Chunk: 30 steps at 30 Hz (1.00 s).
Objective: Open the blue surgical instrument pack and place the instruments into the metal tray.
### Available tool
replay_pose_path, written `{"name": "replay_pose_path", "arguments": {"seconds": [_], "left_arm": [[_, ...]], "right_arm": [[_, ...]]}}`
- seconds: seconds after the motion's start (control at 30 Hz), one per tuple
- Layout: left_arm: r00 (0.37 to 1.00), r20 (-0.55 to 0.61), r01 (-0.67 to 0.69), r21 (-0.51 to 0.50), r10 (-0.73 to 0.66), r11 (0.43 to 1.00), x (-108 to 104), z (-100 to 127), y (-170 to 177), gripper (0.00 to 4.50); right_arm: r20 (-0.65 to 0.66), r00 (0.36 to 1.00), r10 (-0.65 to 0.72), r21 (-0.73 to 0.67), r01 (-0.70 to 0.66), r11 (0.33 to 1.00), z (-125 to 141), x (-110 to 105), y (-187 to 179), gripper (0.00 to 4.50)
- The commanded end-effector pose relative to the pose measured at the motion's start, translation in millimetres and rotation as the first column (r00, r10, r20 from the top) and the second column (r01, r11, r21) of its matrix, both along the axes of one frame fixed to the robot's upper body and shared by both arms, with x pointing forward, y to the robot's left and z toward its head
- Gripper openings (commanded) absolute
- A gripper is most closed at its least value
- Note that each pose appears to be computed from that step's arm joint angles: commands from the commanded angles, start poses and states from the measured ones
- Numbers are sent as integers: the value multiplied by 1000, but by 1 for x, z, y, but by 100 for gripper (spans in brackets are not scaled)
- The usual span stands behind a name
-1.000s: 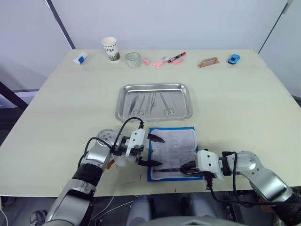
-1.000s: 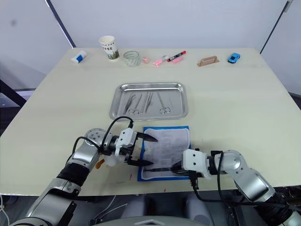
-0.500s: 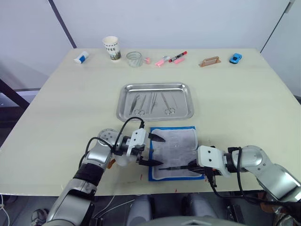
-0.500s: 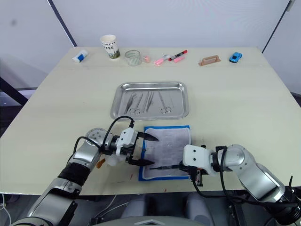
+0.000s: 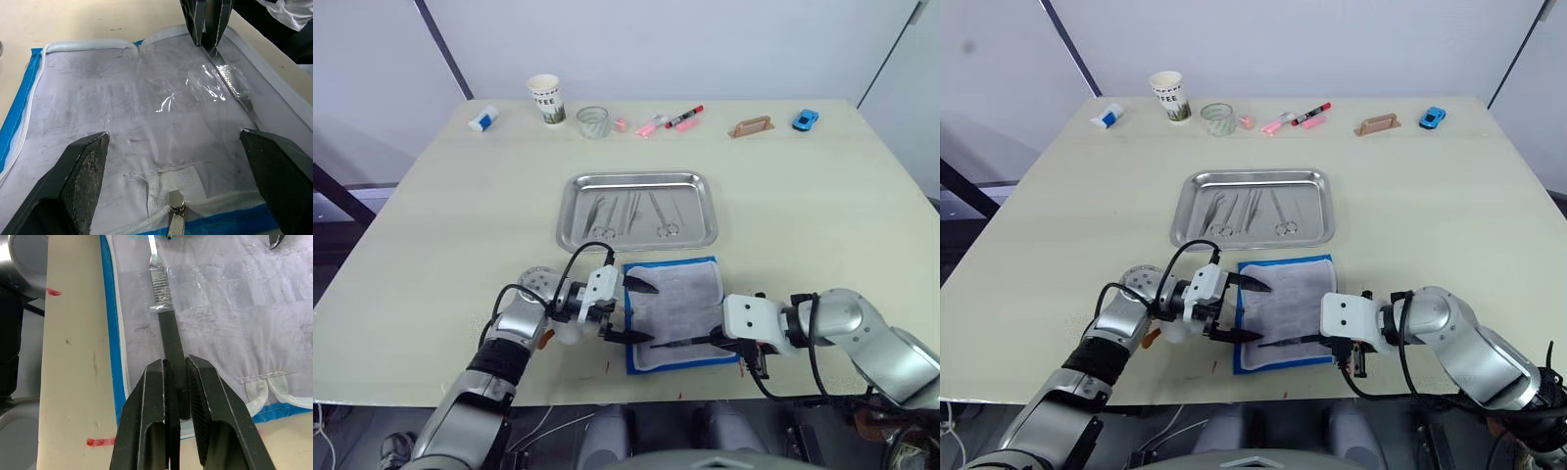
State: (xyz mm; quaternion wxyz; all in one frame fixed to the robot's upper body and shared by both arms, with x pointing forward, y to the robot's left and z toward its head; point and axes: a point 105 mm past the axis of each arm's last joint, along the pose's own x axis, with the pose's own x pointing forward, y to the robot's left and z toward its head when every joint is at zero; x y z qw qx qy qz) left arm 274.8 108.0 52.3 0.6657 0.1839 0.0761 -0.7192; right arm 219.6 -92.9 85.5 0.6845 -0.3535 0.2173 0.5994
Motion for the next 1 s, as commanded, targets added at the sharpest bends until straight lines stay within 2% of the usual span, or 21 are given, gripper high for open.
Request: {"name": "replay_pose_path", "arguments": {"seconds": [0.03, 0.43, 1.0], "left_arm": [[995, -101, -5, 81, 13, 997, -12, -29, 6, 450], [996, -91, 9, 95, 0, 995, -13, -31, 1, 450], [996, -87, 8, 124, 3, 992, -12, -35, 4, 450]], "right_arm": [[79, 997, 17, -9, -16, 1000, 14, 4, 1, 8], [90, 996, 27, -9, -26, 1000, 13, 3, 6, 8], [111, 994, 5, -65, 3, 998, 14, 5, -12, 8]]}}
